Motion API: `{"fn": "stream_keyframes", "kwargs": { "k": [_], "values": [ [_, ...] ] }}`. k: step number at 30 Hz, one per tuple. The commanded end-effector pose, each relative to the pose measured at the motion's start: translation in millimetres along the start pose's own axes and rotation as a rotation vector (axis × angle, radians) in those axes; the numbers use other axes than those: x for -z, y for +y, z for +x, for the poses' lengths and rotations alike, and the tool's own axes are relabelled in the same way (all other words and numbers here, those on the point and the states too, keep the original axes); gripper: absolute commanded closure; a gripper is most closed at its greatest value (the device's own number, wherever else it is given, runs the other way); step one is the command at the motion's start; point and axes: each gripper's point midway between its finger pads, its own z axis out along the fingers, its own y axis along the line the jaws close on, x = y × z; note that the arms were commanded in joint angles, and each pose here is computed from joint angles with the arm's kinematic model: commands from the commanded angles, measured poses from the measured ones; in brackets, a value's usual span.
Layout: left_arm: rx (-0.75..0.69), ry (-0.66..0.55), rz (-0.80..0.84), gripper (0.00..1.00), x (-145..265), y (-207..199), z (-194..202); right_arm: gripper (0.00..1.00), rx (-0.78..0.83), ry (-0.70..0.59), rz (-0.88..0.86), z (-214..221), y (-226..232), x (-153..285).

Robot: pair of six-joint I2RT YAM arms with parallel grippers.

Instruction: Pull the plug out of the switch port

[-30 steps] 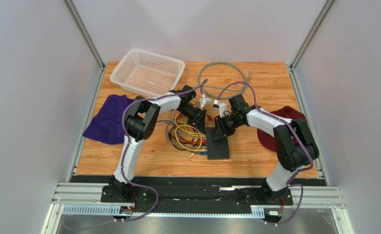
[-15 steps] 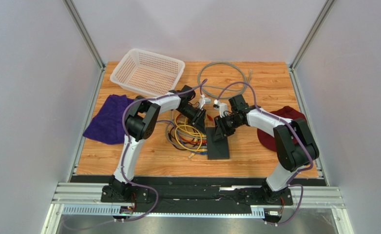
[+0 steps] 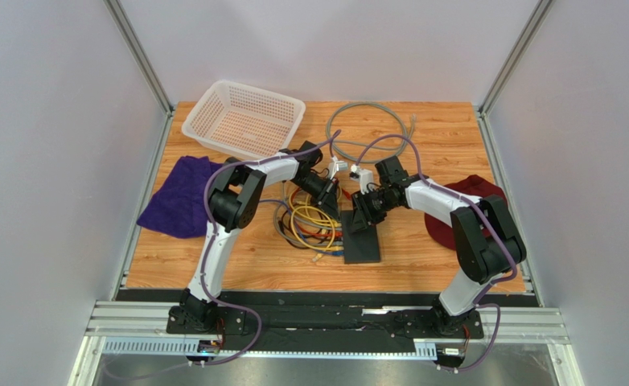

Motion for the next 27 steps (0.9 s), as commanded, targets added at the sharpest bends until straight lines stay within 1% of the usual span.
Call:
{"fn": "stream_keyframes", "kwargs": {
  "k": [1, 9, 11, 13, 14, 15, 16, 18, 19, 23, 27],
  "values": [
    [-0.057, -0.015, 0.007, 1.00, -6.3, -2.2, -12.3, 0.65, 0.050, -0.003, 0.070, -1.3, -8.7, -6.6],
    [-0.080, 0.008, -0.010, 1.00, -4.5, -1.2, -5.5, 0.65, 0.044, 0.009, 0.090, 0.1, -12.2, -9.4],
    [-0.071, 0.028, -0.020, 1.00, -4.2, 1.2, 3.3, 0.65, 0.045, 0.006, 0.090, -0.8, -11.7, -8.6],
    [-0.099, 0.041, -0.020, 1.00, -2.6, 2.2, 6.6, 0.65, 0.043, 0.008, 0.091, 0.2, -12.1, -8.9],
    [-0.061, 0.073, -0.012, 1.00, -2.4, 4.4, 15.7, 0.65, 0.044, 0.006, 0.091, -0.5, -12.0, -8.8],
    [-0.076, 0.084, -0.003, 1.00, -2.2, 4.4, 16.3, 0.65, 0.045, 0.005, 0.091, -0.8, -12.0, -8.8],
    [-0.085, 0.080, 0.001, 1.00, -0.6, 2.6, 9.1, 0.65, 0.046, 0.005, 0.091, -0.8, -12.1, -8.8],
    [-0.048, 0.088, 0.021, 1.00, -0.3, 2.0, 7.8, 0.65, 0.044, 0.009, 0.091, 0.8, -12.2, -9.0],
    [-0.060, 0.076, 0.020, 1.00, 1.6, -0.1, 0.1, 0.65, 0.045, 0.006, 0.091, 0.2, -12.1, -8.8],
    [-0.061, 0.065, 0.021, 1.00, 0.4, -0.4, -5.2, 0.65, 0.048, 0.003, 0.095, 0.2, -11.8, -7.6],
    [-0.032, 0.098, 0.039, 1.00, -2.3, 1.0, 15.6, 0.65, 0.054, -0.002, 0.097, -0.3, -11.4, -6.9]
  ]
}}
